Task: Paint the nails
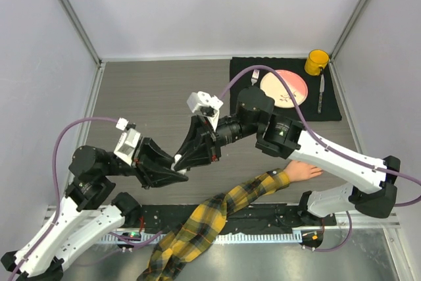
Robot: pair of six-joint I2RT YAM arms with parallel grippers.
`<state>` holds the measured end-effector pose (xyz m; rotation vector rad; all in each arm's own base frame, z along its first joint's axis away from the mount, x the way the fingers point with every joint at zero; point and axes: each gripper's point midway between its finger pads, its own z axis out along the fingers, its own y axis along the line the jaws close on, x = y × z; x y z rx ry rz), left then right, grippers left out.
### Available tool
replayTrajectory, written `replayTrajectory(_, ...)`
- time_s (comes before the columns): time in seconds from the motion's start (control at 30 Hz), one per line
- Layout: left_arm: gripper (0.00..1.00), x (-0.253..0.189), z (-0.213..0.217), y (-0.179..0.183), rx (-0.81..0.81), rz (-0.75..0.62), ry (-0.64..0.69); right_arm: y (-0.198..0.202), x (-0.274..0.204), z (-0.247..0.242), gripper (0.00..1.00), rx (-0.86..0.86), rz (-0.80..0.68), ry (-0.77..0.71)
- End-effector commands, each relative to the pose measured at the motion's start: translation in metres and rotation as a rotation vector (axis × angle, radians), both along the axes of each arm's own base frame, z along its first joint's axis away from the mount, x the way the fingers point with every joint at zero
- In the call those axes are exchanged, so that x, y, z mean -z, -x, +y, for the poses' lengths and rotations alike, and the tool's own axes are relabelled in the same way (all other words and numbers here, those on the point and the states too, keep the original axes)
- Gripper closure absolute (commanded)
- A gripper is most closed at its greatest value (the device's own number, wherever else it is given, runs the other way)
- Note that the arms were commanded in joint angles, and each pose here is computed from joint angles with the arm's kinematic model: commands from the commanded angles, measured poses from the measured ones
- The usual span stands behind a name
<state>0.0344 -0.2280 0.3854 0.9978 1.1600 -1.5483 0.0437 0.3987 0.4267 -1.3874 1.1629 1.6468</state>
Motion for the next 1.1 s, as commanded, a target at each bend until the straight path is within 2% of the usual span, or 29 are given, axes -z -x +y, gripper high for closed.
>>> replayTrajectory(0.0, 1.0, -0.014, 0.01, 0.0, -0.078, -0.159, 0.007, -0.001, 0.013, 0.0, 0.7, 0.012, 0.067, 0.042)
replayTrajectory(0.07, 1.0, -0.014, 0.013, -0.017, -0.19, -0.152, -0.003, -0.022, 0.006, -0.002, 0.41, 0.167, 0.061, 0.027)
replayTrajectory(0.13, 1.0, -0.009, 0.018, -0.032, -0.284, -0.153, -0.039, -0.037, 0.001, -0.006, 0.29, 0.276, 0.061, 0.019)
replayTrajectory(0.2, 1.0, -0.009, 0.026, -0.057, -0.441, -0.128, -0.054, -0.058, -0.006, -0.014, 0.23, 0.428, 0.081, 0.008)
replayTrajectory(0.37, 1.0, -0.004, 0.042, -0.081, -0.611, -0.096, -0.067, -0.094, -0.007, -0.026, 0.22, 0.68, 0.138, 0.023)
replayTrajectory(0.47, 1.0, -0.01, 0.048, -0.086, -0.665, -0.083, -0.011, -0.097, -0.008, -0.024, 0.26, 0.73, 0.151, 0.033)
replayTrajectory(0.73, 1.0, -0.032, 0.071, -0.092, -0.782, -0.062, 0.071, -0.099, -0.019, -0.004, 0.31, 0.775, 0.147, 0.036)
replayTrajectory(1.07, 1.0, -0.025, 0.065, -0.088, -0.744, -0.081, 0.03, -0.098, -0.032, 0.01, 0.33, 0.78, 0.139, 0.013)
